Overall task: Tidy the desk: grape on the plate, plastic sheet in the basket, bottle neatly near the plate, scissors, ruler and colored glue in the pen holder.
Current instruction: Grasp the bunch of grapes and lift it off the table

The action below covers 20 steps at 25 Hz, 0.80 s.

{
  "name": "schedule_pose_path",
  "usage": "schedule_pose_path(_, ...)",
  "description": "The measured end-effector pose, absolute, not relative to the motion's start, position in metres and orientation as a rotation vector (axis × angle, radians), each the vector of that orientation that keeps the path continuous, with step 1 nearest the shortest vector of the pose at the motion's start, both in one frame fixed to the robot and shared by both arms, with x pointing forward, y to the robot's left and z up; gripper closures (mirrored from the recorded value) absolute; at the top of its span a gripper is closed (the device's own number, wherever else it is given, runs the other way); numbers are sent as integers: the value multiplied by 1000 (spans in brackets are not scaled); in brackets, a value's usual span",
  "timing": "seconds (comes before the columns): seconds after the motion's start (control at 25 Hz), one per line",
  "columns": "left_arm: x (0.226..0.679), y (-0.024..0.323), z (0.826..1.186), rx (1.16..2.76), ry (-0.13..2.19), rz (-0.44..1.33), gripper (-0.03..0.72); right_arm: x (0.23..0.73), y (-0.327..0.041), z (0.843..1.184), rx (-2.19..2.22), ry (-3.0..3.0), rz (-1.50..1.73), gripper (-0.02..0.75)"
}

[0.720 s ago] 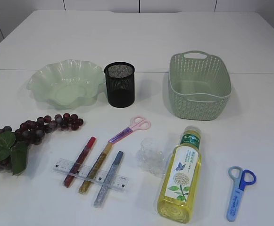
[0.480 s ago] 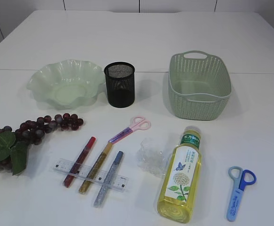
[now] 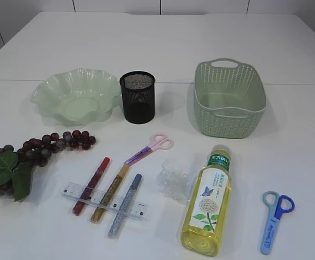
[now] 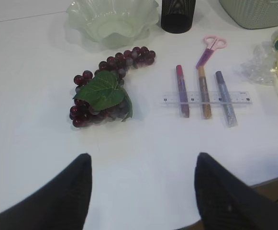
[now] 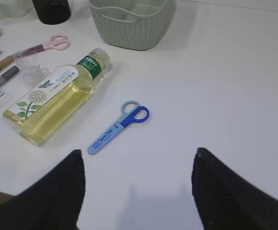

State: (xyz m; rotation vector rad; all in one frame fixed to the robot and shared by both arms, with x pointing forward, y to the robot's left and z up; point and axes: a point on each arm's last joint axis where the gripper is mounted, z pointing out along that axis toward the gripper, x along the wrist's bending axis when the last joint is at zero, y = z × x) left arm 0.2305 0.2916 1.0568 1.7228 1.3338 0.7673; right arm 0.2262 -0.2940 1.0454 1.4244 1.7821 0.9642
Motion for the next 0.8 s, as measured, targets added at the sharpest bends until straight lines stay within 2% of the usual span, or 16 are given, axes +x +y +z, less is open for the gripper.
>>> schedule_pose_path(0.24,247,289,1063,1790,1396,702,200,226,-294,1045,1424,1782,964,198)
schedule_pose_path(0.56,262,288,1113,1779,1386,718,200,226,-294,1045,1424,1782,964,199)
schedule_pose_path(0.8,291,288,1140,1850,1483,687,200,221,-295,1048,1558,1732,996,199)
